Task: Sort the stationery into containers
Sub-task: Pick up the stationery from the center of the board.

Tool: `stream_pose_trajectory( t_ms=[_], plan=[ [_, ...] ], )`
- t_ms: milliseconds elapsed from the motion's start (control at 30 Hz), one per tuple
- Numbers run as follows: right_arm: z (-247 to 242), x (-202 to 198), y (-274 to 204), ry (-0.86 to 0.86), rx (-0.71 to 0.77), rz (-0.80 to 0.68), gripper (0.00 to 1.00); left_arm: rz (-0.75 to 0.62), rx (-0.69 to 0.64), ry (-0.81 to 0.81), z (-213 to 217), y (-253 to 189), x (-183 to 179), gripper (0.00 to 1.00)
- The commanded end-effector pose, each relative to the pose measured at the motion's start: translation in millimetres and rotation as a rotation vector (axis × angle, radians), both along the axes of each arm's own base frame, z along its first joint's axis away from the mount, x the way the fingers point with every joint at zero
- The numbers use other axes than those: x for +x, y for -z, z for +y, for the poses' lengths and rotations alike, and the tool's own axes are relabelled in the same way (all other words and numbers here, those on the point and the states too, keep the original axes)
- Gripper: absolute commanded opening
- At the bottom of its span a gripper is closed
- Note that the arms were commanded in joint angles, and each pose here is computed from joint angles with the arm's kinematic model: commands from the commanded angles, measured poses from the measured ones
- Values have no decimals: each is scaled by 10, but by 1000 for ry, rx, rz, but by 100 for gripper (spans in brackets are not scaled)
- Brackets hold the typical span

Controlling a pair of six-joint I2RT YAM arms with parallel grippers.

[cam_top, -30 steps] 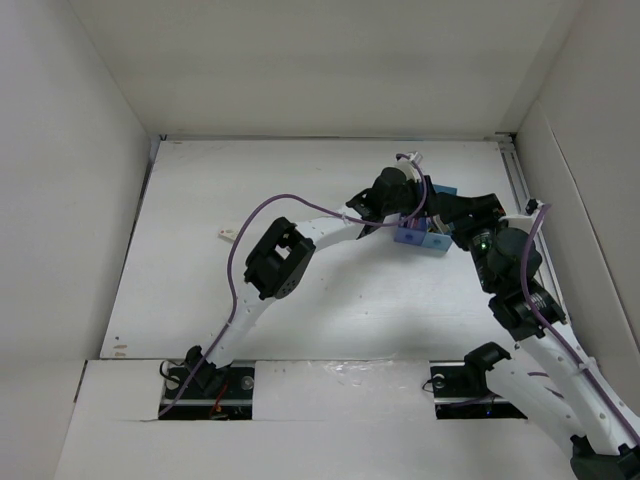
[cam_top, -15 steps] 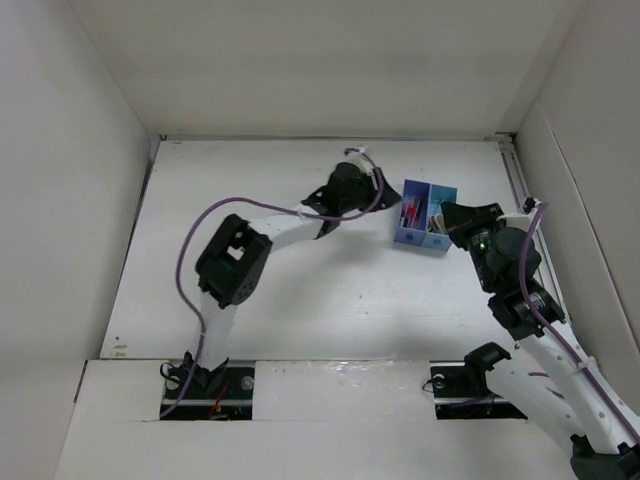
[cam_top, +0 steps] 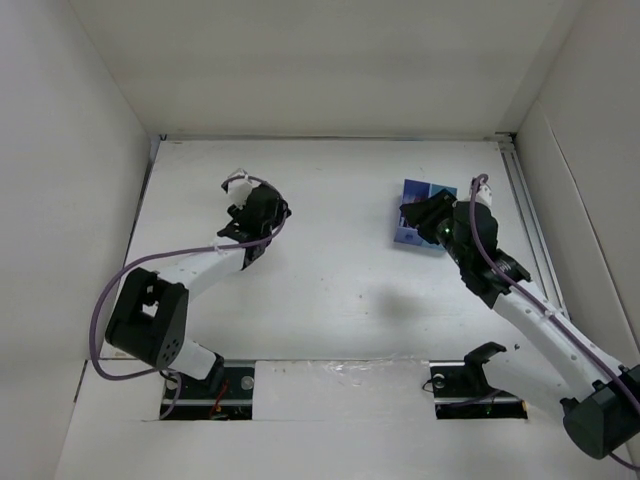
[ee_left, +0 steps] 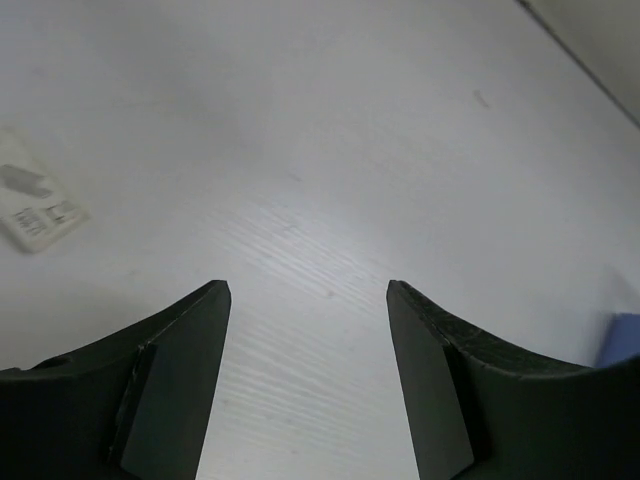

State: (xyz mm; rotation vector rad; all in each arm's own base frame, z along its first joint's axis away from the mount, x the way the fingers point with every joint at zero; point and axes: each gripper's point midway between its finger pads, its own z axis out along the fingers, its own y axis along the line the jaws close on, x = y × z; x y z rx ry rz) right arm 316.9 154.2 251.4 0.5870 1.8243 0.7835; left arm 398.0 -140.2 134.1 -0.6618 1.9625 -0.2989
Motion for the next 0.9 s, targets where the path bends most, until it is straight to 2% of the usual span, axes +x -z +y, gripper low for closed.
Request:
stream_pose_trajectory(
  t_ms=[0, 133, 200, 300, 533, 767, 867],
  plan=[
    [147, 13, -427, -59, 34, -106, 49, 90, 84, -186, 486, 257, -130, 61],
    [203, 4, -437, -71, 25, -109, 49, 176, 86, -246, 601, 483, -33, 61],
    [203, 5, -438, -71, 25, -109, 50, 258, 146, -302, 703, 661, -86, 59],
    [211, 19, -406, -72, 21, -101, 50, 281, 154, -337, 720, 690, -59, 58],
    [247, 21, -417, -83, 13, -104, 50, 234, 117, -394, 833, 639, -135, 57],
    [247, 21, -417, -83, 12, -103, 50, 276, 35, -400, 1117, 791, -90, 57],
    [285, 18, -385, -92, 9, -95, 50, 290, 52, -384, 1143, 863, -97, 57]
  ],
)
